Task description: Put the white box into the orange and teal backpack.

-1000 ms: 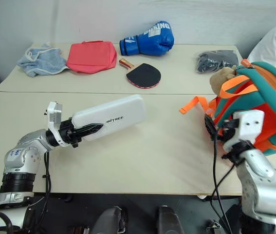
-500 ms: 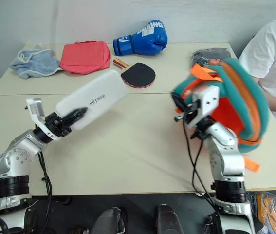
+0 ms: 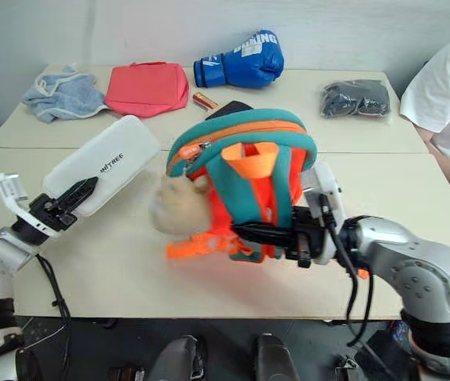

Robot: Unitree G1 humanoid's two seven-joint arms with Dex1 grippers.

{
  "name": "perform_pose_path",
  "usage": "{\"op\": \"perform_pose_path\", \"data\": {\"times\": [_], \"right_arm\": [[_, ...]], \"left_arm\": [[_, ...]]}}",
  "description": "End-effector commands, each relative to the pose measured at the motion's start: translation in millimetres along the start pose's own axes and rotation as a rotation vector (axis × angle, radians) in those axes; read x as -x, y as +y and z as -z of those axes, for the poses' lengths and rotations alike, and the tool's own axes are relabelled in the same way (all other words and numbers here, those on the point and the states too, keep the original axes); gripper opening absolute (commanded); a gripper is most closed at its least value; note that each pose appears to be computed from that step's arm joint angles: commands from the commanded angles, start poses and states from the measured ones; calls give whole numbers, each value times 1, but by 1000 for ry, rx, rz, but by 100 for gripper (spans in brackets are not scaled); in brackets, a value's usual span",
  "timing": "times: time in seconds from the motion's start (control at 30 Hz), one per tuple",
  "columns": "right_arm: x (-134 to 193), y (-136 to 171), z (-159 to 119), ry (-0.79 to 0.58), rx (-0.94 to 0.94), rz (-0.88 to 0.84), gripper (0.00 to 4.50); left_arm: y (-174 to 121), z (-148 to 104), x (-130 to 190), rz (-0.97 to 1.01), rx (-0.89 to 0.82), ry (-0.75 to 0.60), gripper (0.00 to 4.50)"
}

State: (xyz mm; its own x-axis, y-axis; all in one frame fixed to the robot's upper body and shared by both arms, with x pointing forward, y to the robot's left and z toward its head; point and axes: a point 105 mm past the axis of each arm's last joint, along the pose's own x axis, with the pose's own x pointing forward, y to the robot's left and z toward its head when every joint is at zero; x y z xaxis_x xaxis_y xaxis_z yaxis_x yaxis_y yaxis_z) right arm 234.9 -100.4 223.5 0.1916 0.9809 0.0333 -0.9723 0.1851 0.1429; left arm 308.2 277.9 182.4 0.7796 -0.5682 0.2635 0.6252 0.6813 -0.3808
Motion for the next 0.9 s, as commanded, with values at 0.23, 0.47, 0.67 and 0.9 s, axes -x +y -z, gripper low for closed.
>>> {"op": "perform_pose_path", "data": {"times": [0.23, 0.47, 0.67, 0.9], "right_arm": [[-8, 2, 3, -18, 35, -20, 2], [-11, -7, 14, -15, 27, -1, 2], [-15, -6, 16, -22, 26, -15, 2], [-13, -5, 19, -16, 26, -6, 2]], "left_arm": [[-113, -59, 3, 402, -109, -2, 121], [-144, -51, 2, 494, -100, 150, 121], [-118, -18, 1, 417, -241, 315, 121], [-75, -25, -14, 305, -588, 350, 121]]}}
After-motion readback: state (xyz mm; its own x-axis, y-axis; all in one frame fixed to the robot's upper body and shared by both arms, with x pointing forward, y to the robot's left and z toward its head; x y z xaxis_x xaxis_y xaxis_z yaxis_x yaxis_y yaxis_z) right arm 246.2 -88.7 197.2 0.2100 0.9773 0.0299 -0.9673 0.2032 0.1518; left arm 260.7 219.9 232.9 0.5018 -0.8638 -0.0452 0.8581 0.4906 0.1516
